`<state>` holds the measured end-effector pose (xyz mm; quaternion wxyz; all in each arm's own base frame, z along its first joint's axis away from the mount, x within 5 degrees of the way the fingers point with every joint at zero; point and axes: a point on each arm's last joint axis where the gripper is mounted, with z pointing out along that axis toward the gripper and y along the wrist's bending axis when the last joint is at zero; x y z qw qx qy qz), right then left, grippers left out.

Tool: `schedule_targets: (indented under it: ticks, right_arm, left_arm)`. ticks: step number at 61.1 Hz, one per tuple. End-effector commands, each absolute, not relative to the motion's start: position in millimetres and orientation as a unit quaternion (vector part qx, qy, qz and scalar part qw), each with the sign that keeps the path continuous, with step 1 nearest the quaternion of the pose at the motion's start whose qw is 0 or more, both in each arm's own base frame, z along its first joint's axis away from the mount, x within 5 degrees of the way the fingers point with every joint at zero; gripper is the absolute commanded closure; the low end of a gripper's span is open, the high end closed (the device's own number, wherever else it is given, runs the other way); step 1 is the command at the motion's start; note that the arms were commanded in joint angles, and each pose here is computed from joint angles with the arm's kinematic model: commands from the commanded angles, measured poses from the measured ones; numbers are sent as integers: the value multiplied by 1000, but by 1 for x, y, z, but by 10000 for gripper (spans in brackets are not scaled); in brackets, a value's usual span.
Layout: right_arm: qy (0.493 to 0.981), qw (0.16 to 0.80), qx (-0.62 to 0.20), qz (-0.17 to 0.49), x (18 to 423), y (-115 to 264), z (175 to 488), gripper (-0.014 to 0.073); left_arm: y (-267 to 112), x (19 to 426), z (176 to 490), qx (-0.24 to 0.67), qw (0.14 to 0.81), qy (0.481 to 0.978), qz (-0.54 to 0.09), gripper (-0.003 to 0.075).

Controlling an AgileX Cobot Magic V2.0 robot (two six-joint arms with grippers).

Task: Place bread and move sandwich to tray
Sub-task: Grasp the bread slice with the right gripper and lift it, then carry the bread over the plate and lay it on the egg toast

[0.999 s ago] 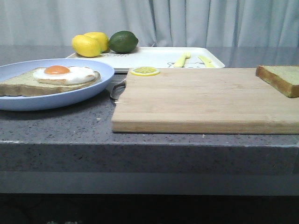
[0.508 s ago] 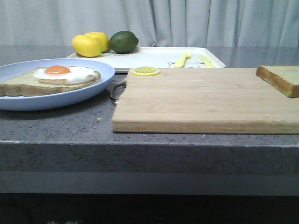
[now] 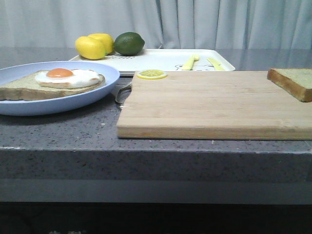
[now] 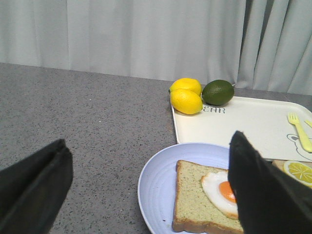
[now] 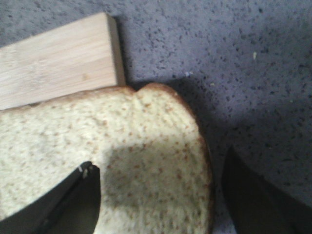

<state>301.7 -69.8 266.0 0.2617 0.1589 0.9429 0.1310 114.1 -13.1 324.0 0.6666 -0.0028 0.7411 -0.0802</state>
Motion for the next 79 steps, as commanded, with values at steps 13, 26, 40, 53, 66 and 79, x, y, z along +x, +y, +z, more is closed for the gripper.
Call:
schedule_targets:
  ticks: [13,26,40,53,66,79]
  right_arm:
    - [930,298,152,152,309,-71,279,132]
    - [930,293,151,164,306,-68,282,662]
    - [913,345,131,175,290,-59,328,656]
    - [853,431,143,257,266,-37,381,656]
    - [809,417,124,395,269,10,396,656]
    - [780,350,98,510,287,100,384,653]
  left_arm:
    - [-13,115,342,-3,705,704,-86,101]
    - [-13,115,343,-3,705,704,-86,101]
    - [-13,115,343,-3,706,703,-86,101]
    - [-13,115,343,-3,706,703,-86,101]
    - [-13,115,343,-3,706,703,-86,101]
    - [-13,115,343,-3,706,703,-86,101]
